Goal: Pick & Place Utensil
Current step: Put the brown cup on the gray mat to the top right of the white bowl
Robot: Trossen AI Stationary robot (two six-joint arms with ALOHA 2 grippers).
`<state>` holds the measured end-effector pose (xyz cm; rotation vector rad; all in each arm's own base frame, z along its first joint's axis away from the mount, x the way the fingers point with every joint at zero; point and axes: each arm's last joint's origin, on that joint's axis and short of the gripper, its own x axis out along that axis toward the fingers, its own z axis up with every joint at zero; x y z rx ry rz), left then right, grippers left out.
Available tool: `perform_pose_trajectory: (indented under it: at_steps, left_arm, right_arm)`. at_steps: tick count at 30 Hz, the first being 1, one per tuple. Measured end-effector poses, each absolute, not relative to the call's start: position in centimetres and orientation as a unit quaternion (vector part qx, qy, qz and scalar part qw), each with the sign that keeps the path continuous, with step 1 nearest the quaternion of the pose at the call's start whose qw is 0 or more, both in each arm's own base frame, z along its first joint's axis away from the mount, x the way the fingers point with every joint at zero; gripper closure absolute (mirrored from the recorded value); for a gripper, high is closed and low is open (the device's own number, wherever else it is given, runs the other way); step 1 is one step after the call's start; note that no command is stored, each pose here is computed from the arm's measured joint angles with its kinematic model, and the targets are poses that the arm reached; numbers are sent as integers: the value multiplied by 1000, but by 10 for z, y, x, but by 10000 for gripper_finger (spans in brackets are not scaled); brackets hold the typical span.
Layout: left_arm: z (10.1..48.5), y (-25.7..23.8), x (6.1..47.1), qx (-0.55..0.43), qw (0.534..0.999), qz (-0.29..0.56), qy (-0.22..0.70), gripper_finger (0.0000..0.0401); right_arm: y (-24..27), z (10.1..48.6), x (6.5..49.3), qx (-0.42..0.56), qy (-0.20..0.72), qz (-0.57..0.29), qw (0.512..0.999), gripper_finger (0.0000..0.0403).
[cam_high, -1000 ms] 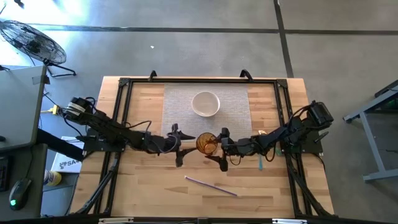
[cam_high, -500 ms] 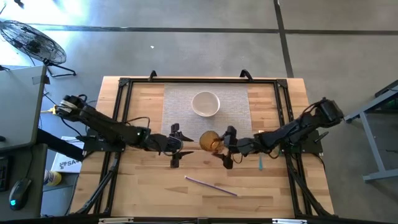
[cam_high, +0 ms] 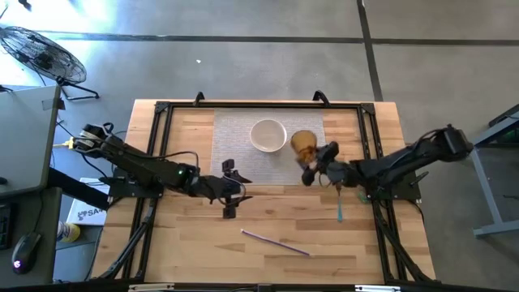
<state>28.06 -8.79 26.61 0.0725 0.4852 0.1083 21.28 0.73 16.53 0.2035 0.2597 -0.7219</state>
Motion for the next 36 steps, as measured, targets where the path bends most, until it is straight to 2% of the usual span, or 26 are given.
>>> perform_pose_trajectory:
  at_steps: [9,14,25,36]
  left_arm:
    - [264,-86,280,34,965,66,251,181]
    - [263,-86,279,37,964,65,253,181]
    - [260,-86,278,27,961,57,271,181]
    - [259,-90,275,18,959,51,280,181]
  right_arm:
    - [-62,142,198,107,160,-480,856,80]
    - [-88,130,196,137,156,-511,834,80]
    - [-108,95,208,165,119,-574,793,80]
    - [-113,73,223,179,123,-606,765,80]
